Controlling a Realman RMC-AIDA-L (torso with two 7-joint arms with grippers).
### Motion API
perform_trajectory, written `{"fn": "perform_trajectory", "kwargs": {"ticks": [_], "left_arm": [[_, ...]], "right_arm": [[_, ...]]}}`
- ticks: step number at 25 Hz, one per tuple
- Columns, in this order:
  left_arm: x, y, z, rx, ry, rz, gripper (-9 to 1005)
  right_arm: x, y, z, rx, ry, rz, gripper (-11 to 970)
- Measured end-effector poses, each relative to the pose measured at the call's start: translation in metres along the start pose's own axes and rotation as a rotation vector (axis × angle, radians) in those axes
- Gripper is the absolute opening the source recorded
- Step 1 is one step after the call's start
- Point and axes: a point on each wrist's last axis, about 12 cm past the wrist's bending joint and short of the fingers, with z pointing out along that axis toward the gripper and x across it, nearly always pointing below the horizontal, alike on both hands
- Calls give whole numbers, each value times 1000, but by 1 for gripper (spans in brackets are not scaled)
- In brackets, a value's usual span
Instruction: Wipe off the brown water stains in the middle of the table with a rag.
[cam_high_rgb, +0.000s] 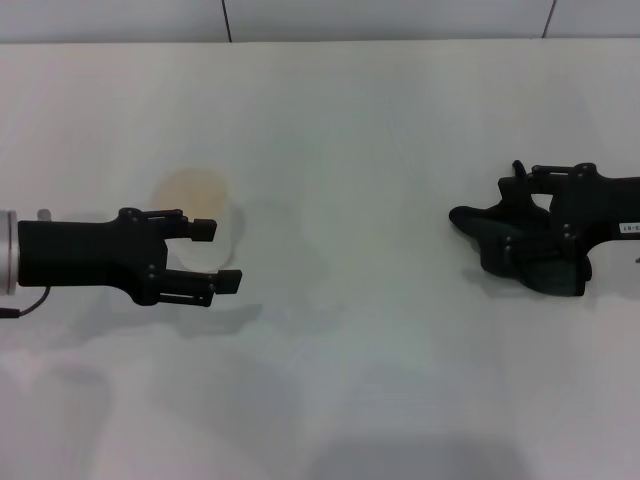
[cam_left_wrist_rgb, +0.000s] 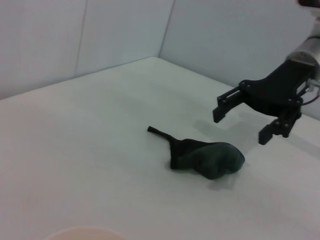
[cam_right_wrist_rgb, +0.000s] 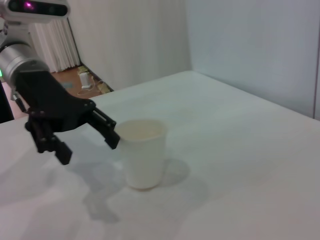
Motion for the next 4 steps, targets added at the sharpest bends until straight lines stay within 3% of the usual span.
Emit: {"fn": "perform_trajectory", "kwargs": {"ticks": [4], "left_arm": [[-1, -2, 0, 19, -5, -1, 861]], "right_arm": [[0, -1, -1, 8, -5, 4, 873]]}}
